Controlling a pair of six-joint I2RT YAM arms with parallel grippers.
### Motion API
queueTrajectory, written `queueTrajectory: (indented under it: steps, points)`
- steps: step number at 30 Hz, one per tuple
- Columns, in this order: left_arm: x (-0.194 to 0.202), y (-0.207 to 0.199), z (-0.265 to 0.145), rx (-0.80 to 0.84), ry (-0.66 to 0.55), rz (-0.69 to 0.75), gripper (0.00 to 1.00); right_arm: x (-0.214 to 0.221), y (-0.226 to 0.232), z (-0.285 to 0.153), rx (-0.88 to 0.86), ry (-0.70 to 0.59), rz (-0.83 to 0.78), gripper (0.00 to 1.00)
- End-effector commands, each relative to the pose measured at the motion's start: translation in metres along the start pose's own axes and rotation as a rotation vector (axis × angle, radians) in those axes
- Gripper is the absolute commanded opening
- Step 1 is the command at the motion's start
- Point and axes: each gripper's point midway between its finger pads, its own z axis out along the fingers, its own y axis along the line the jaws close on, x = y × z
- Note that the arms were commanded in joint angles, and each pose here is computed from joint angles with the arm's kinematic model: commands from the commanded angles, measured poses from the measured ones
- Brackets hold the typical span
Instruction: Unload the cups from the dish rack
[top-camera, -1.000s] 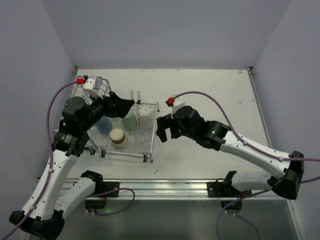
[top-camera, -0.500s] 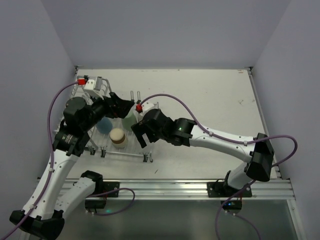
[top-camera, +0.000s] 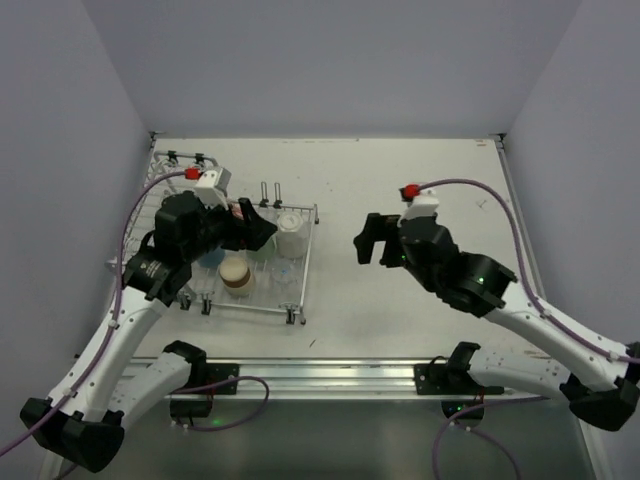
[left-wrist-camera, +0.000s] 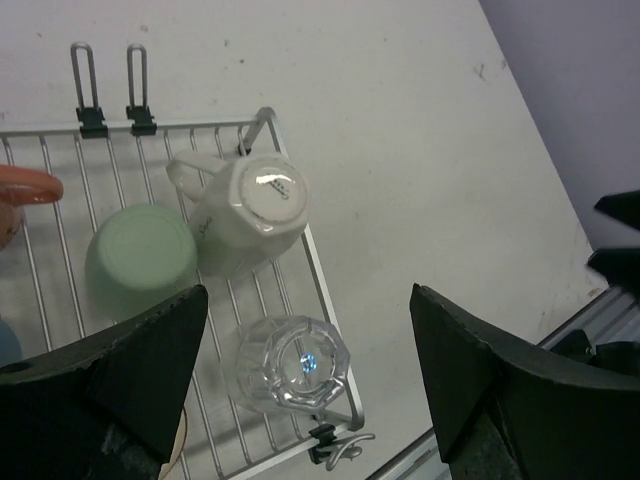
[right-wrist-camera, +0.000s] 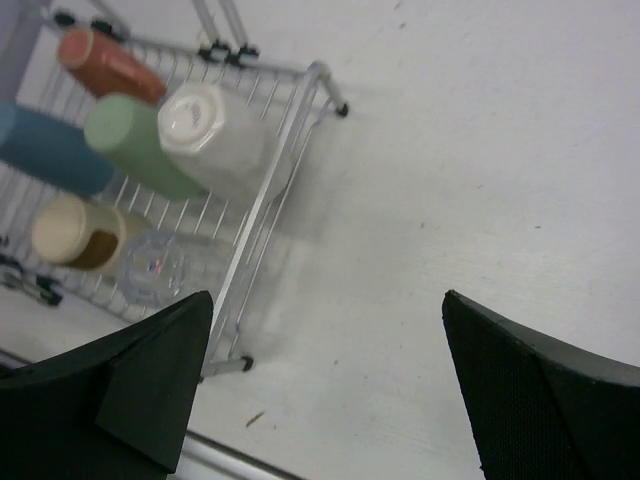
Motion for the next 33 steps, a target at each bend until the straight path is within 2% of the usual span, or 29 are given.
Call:
queueTrajectory:
  steps: [1,4,8,14,21,25,33]
  points:
    - [0.035,0.004,0.0,-0.049,0.119,-0.013,0.86,-0.011,-0.039,-0.014,0.067,-0.069,0.125,0.99]
    - [0.058,0.01,0.005,-0.156,0.179,0.001,0.86,-0.013,-0.056,-0.025,0.083,-0.098,0.126,0.99]
    - [0.097,-0.002,0.008,-0.216,0.31,0.031,0.86,-0.012,-0.061,-0.029,0.085,-0.096,0.117,0.99]
    - [0.116,0.016,-0.002,-0.385,0.352,0.051,0.86,-0.005,-0.059,-0.027,0.068,-0.072,0.1,0.99]
    - [0.134,0.019,0.011,-0.392,0.399,0.06,0.87,-0.001,-0.055,-0.026,0.039,-0.07,0.093,0.99]
    - [0.14,0.005,0.021,-0.333,0.419,0.065,0.87,0.002,-0.056,-0.025,0.034,-0.067,0.093,0.99]
    - [0.128,-0.005,0.029,-0.317,0.38,0.06,0.87,0.008,-0.057,-0.022,0.036,-0.056,0.091,0.99]
